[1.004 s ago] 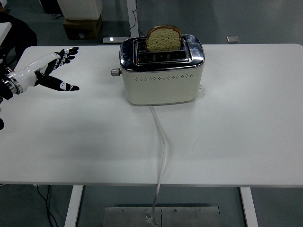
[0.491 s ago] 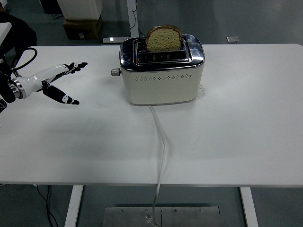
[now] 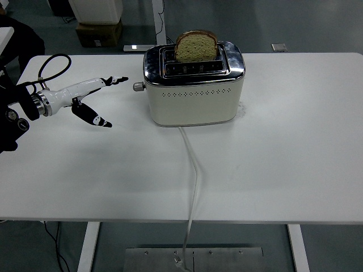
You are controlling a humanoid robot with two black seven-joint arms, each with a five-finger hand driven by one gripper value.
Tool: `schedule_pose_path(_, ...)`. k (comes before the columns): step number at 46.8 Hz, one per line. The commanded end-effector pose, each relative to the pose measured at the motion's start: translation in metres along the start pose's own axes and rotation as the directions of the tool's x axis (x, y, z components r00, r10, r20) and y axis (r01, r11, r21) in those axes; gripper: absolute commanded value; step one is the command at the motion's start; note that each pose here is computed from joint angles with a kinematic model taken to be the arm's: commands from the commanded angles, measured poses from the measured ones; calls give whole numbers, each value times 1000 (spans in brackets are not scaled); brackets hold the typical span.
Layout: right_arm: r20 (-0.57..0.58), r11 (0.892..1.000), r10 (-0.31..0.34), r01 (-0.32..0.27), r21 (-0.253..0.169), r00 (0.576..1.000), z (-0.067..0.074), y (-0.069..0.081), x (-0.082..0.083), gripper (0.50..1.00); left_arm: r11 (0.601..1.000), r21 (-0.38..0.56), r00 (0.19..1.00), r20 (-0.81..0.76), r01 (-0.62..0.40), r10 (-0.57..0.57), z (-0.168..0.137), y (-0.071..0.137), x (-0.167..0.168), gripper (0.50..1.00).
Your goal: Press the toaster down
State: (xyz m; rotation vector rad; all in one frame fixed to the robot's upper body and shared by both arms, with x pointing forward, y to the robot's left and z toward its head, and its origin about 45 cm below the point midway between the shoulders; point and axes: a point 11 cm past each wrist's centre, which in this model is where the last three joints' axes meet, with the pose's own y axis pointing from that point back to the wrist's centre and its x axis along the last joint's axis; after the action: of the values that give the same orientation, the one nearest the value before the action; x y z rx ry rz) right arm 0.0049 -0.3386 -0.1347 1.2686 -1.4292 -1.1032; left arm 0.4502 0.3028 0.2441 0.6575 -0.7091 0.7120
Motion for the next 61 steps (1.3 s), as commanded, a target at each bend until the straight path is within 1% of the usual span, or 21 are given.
schedule_pose_path(1, 0, 1000, 0, 0, 0, 1000, 0, 0, 0, 1000, 1000, -11, 1000, 2, 4, -4, 4, -4, -1, 1000)
schedule_pose_path(16, 0, 1000, 0, 0, 0, 1000, 0, 0, 0, 1000, 999, -24, 1000, 3, 26, -26, 10, -12, -9, 1000)
schedule_pose_path(33, 0, 1000, -2, 2, 0, 1000, 0, 0, 0, 1000, 999, -20, 1000, -6, 28, -28, 7, -12, -14, 1000)
schedule_pose_path(42, 0, 1000, 0, 0, 0, 1000, 0, 0, 0, 1000, 999, -25, 999, -14, 38, -38, 9, -15, -21, 1000)
schedule_pose_path(53, -1, 1000, 1, -1, 0, 1000, 0, 0, 0, 998, 998, -26, 998, -19, 62, -62, 8, -20, -39, 1000)
schedule_pose_path(61, 0, 1000, 0, 0, 0, 1000, 0, 0, 0, 998, 997, -24, 998, -18, 67, -68, 7, -21, -42, 1000)
